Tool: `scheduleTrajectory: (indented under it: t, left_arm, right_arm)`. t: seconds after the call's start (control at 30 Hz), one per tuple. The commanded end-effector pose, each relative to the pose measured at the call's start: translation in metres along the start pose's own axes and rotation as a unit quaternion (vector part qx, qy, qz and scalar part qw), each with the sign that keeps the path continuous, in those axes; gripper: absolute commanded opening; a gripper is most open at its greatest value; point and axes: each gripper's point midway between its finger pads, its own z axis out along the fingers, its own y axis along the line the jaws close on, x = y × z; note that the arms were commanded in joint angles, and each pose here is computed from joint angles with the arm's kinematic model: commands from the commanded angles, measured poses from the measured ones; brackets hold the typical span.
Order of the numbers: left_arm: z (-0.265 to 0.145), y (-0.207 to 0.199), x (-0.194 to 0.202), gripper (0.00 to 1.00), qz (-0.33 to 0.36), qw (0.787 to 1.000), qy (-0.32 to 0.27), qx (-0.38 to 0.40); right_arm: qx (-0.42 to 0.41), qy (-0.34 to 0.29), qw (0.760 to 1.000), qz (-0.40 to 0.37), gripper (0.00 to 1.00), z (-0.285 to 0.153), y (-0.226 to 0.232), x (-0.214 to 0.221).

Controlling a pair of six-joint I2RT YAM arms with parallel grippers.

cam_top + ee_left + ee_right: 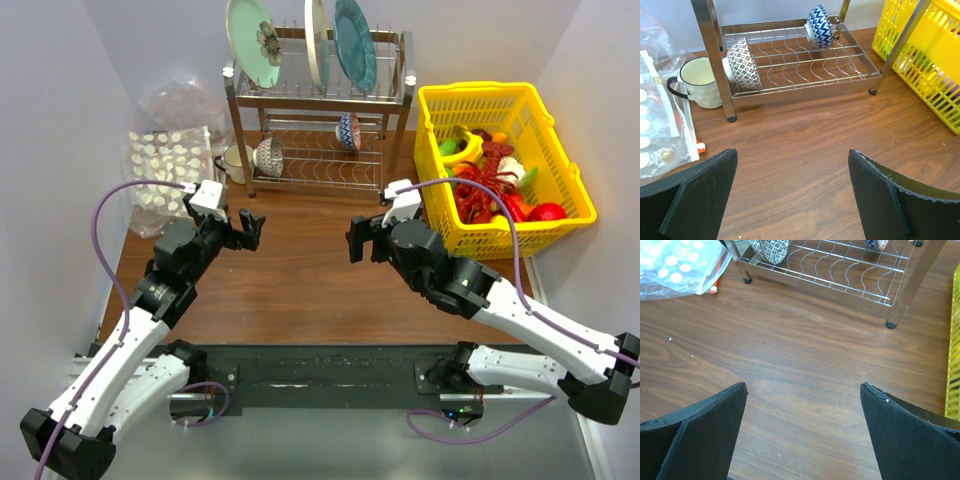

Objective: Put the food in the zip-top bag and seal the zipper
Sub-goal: Pick up the zipper food storage bag at the center of the board.

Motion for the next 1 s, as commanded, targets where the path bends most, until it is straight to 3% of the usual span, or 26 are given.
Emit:
scheduleTrajectory:
  t: [0.0, 0.23, 0.47, 0.8, 0.97]
  left_arm:
    - [0.005, 0.006, -0.012, 0.97, 0.003, 1.000, -0.019, -0.014]
    - [0.014, 0.021, -0.015, 1.00, -0.018, 0.997, 0.010, -0.069]
    - [0.051, 0.049, -0.012, 1.00, -0.033, 0.983, 0.076, -0.162]
    - [0.079, 0.143, -0.005, 1.00, -0.106, 0.944, 0.103, -0.294]
    - [0.095, 0.180, 0.015, 0.88, -0.100, 0.925, 0.146, -0.335]
  right_arm:
    - [-0.012, -0.001, 0.999, 0.037, 0.99, -0.001, 0.007, 0.000]
    - [-0.064, 0.006, 0.998, -0.023, 0.99, -0.011, 0.015, 0.004]
    - [-0.070, -0.014, 0.997, -0.015, 0.99, -0.022, 0.010, -0.004]
    - [-0.104, -0.010, 0.994, 0.002, 0.99, -0.031, 0.019, -0.005]
    - [-0.117, -0.019, 0.993, 0.010, 0.99, -0.036, 0.021, -0.009]
